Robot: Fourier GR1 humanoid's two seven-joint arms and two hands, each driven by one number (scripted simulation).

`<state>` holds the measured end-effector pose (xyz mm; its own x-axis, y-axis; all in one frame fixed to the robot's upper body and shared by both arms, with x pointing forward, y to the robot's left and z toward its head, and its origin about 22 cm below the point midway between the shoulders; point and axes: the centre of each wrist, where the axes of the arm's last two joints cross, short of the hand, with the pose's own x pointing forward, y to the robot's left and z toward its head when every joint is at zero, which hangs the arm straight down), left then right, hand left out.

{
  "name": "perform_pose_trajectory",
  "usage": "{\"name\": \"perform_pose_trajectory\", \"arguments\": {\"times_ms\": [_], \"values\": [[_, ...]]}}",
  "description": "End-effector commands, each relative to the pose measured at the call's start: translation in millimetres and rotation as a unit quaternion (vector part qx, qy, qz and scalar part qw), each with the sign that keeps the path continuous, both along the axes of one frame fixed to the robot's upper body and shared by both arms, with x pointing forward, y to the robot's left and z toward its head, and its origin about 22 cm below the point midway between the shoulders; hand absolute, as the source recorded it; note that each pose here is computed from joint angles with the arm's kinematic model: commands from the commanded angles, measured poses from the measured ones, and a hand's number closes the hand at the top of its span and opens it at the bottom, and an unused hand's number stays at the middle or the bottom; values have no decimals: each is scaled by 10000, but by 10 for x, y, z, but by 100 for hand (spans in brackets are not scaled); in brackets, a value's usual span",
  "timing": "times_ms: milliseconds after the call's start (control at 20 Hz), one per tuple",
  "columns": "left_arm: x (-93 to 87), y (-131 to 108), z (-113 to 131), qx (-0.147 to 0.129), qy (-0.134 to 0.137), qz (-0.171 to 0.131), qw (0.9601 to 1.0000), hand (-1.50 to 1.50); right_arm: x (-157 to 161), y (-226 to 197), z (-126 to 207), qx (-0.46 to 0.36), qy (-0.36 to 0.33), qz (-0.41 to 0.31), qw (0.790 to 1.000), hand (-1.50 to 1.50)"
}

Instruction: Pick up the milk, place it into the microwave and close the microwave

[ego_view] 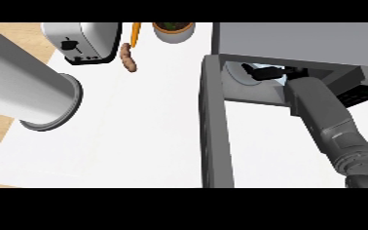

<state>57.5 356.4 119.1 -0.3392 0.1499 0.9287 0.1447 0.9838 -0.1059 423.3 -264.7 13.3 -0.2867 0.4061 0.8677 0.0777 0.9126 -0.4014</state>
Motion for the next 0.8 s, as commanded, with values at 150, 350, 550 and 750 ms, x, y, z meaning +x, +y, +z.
{"name": "perform_pose_trajectory", "arguments": {"times_ms": [150,350,550,750], "values": [[83,-31,80,-62,-218,-234,9995,-150,146,-169,352,-376,-191,-657,9969,150],[152,-15,54,-62,-133,-274,9995,-150,98,-162,245,-439,-226,-726,9961,150],[184,7,102,14,-217,-349,9992,-150,123,-257,341,-392,-243,-1001,9939,150],[216,10,98,37,-225,-359,9991,-150,132,-241,350,-393,-269,-1225,9913,150]]}}
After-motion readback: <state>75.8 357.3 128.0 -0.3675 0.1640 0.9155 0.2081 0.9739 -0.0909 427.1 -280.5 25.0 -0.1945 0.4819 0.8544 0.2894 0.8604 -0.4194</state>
